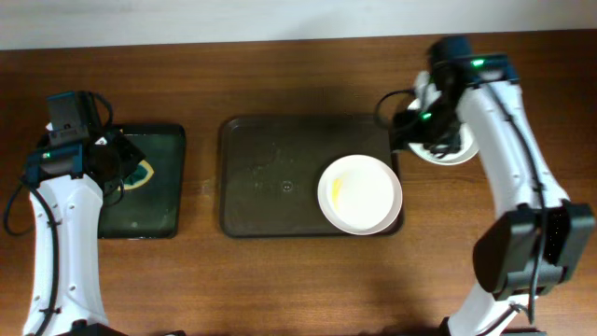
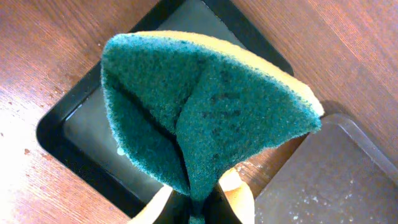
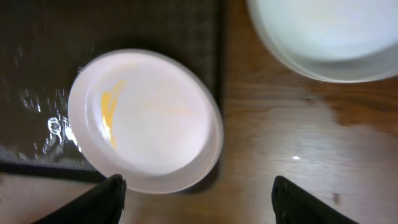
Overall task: Clean dirty plates on tray and stack at the side
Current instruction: 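Grasp the last plate with the right gripper and pull it to tray center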
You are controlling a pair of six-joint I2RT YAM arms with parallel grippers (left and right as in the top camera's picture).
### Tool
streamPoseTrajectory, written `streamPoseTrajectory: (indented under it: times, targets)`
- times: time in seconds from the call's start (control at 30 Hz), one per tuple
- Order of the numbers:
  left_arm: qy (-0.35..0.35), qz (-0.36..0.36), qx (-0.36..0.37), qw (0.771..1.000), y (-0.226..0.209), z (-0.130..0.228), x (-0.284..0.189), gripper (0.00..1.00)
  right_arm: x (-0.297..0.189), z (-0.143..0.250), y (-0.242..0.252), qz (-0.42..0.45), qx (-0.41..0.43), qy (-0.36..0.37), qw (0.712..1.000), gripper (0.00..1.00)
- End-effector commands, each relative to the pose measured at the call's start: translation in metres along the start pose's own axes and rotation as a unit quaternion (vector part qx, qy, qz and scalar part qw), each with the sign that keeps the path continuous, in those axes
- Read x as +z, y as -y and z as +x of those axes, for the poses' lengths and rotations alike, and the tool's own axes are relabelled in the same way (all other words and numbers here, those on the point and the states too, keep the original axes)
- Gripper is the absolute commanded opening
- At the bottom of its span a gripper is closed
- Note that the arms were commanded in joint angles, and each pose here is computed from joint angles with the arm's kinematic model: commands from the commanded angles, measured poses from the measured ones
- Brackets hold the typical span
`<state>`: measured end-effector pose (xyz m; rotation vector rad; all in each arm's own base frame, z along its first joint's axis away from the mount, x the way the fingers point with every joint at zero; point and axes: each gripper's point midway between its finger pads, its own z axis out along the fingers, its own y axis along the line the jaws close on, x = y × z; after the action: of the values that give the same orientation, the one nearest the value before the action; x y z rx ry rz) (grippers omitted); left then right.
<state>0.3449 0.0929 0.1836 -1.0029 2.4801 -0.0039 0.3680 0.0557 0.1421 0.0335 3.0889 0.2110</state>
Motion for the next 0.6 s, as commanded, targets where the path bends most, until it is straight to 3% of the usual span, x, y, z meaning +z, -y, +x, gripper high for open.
streamPoseTrajectory:
  times: [0.0,0.03,0.13,0.57]
  targets:
    - [0.016,0.008,-0.007,1.000,0.002,-0.006,-0.009,0.00,0.054,0.019,-0.013,0.033,-0.019,-0.025,0.999,0.57]
    - [0.016,0.008,-0.006,1.000,0.002,-0.006,-0.009,0.00,0.077,0.034,-0.002,0.059,0.025,-0.042,0.997,0.54]
    - [0.016,0.008,-0.007,1.000,0.002,-0.006,-0.009,0.00,0.104,0.056,0.006,0.066,0.047,-0.064,0.995,0.54]
    - [0.019,0.010,-0.007,1.000,0.003,-0.008,-0.009,0.00,0.118,0.064,0.012,0.076,0.063,-0.069,0.993,0.47]
